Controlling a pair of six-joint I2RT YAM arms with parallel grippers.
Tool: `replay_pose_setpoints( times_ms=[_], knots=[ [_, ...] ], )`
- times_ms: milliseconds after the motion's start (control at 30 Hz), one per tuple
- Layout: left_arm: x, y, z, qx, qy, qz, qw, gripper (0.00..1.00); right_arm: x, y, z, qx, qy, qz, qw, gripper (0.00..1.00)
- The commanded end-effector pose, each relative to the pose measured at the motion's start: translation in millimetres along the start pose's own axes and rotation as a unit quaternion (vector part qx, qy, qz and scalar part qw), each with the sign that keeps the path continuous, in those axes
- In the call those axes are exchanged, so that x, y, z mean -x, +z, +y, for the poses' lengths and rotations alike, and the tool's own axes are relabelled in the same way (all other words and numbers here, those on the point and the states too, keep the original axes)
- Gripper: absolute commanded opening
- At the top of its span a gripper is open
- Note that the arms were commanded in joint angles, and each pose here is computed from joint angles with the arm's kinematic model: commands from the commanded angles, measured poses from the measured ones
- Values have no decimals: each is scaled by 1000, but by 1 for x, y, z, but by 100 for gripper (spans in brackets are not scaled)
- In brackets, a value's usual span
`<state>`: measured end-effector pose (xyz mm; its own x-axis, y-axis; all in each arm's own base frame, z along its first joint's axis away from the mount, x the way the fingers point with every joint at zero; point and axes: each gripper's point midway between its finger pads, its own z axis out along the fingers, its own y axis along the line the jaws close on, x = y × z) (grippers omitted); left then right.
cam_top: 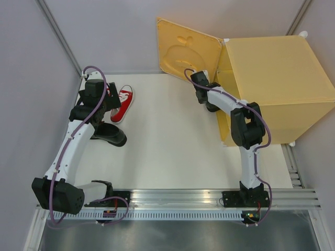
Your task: Place and organize the shoes in the shoe cabinet
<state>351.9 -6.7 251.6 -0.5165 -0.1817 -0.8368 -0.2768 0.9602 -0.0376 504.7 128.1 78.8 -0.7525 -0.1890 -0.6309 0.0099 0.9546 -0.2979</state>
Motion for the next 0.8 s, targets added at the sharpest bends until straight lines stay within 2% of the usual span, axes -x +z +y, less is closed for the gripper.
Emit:
replay_pose_setpoints(
  times_ms=[0,67,167,367,467,600,767],
  knots=[
    [6,1,-5,-12,-19,-9,1000,100,11,2,-26,-66,-13,-23,997,30],
    [7,1,-4,-10,-20,-10,1000,100,10,2,-27,-69,-15,-23,997,31],
    [6,1,-5,-12,-19,-8,1000,100,11,2,-29,-74,-13,-24,997,44],
    [5,2,-6,-14,-18,-6,1000,100,17,-3,-32,-80,-13,-31,996,54],
    [5,2,-6,-14,-19,-6,1000,100,21,-9,-34,-85,-14,-37,996,55],
    [4,3,-7,-17,-19,-4,1000,100,26,-18,-32,-85,-20,-47,995,71],
    [3,4,-7,-17,-19,-2,1000,100,39,-34,-31,-88,-20,-68,994,77]
  ],
)
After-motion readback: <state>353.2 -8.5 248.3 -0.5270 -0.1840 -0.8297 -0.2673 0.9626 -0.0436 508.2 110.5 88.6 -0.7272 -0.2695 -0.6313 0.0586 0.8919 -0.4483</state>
